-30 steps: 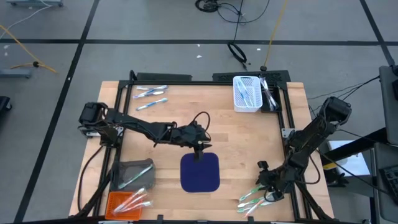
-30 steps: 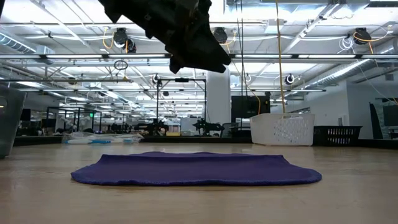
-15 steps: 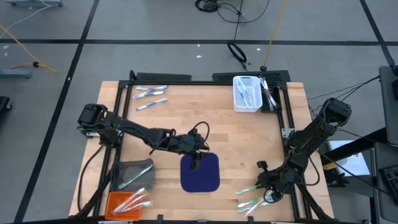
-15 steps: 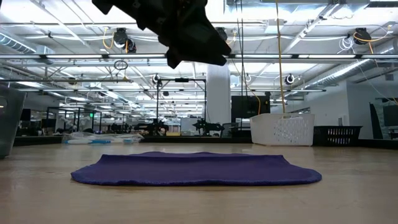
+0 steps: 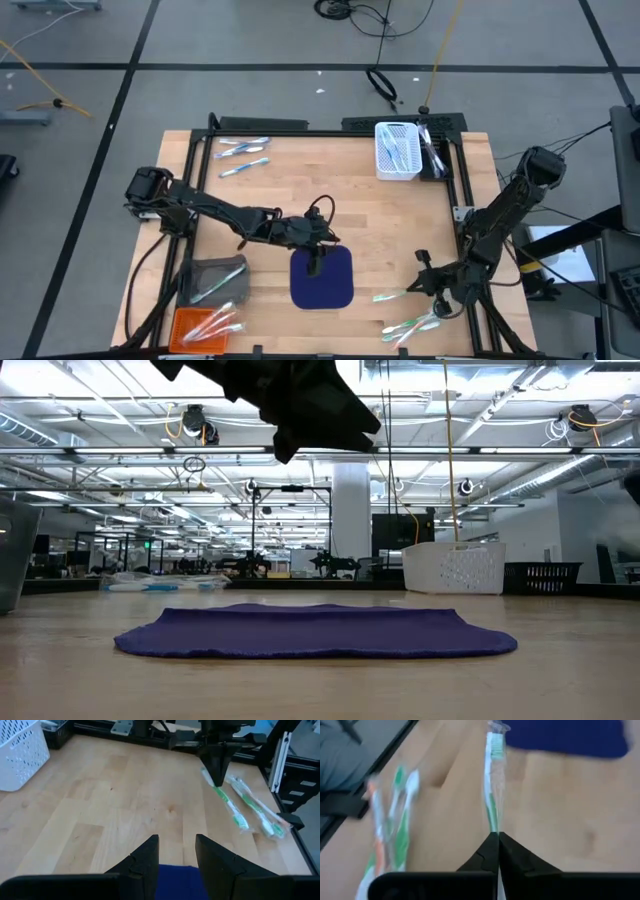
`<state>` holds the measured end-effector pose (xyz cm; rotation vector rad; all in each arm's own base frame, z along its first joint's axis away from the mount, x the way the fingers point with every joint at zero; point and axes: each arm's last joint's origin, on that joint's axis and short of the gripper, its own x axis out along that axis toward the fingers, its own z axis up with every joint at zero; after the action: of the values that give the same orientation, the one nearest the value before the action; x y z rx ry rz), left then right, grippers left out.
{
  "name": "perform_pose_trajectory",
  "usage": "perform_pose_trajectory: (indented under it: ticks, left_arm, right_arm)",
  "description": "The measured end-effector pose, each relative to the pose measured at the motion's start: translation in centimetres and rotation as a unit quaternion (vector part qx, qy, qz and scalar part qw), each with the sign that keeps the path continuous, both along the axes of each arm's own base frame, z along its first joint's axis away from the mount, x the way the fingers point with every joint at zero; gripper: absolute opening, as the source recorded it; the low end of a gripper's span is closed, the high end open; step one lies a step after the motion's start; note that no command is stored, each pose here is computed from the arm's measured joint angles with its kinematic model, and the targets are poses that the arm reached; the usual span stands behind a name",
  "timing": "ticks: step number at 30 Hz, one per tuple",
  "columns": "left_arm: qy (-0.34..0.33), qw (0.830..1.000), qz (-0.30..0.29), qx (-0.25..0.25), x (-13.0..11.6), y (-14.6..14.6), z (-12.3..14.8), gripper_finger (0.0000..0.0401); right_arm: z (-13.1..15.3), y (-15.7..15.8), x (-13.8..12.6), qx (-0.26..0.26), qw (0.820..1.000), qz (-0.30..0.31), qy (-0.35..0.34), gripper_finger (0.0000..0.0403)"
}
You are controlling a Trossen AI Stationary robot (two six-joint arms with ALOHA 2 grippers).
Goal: Pick & Place Toothbrushes
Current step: Put the green toothbrush into the black bin
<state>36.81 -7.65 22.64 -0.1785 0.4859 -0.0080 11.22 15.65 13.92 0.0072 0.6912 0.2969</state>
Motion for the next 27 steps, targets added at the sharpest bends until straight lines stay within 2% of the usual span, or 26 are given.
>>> perform_pose_trajectory:
  ticks: [6,11,18,27]
  left_arm:
    - [-0.014,1.0,-0.001,-0.002,0.1,0.0,0.2,0.0127]
    - [-0.035,0.999,-0.001,-0.005,0.3,0.0,0.6,0.0127]
    - [-0.078,0.997,-0.012,0.012,0.6,-0.1,1.4,0.0127]
    - [-0.174,0.984,-0.021,0.043,1.1,0.1,3.2,0.0127]
  right_arm:
    - [1.5,-0.7,0.3,-0.017,0.997,-0.036,-0.072,0.0003]
    - [2.8,-1.3,0.6,-0.04,0.986,-0.085,-0.138,0.0002]
    - [5.3,-1.9,1.2,-0.057,0.956,-0.16,-0.24,0.0001]
    - [8.1,-2.7,2.8,-0.062,0.922,-0.199,-0.327,0.0001]
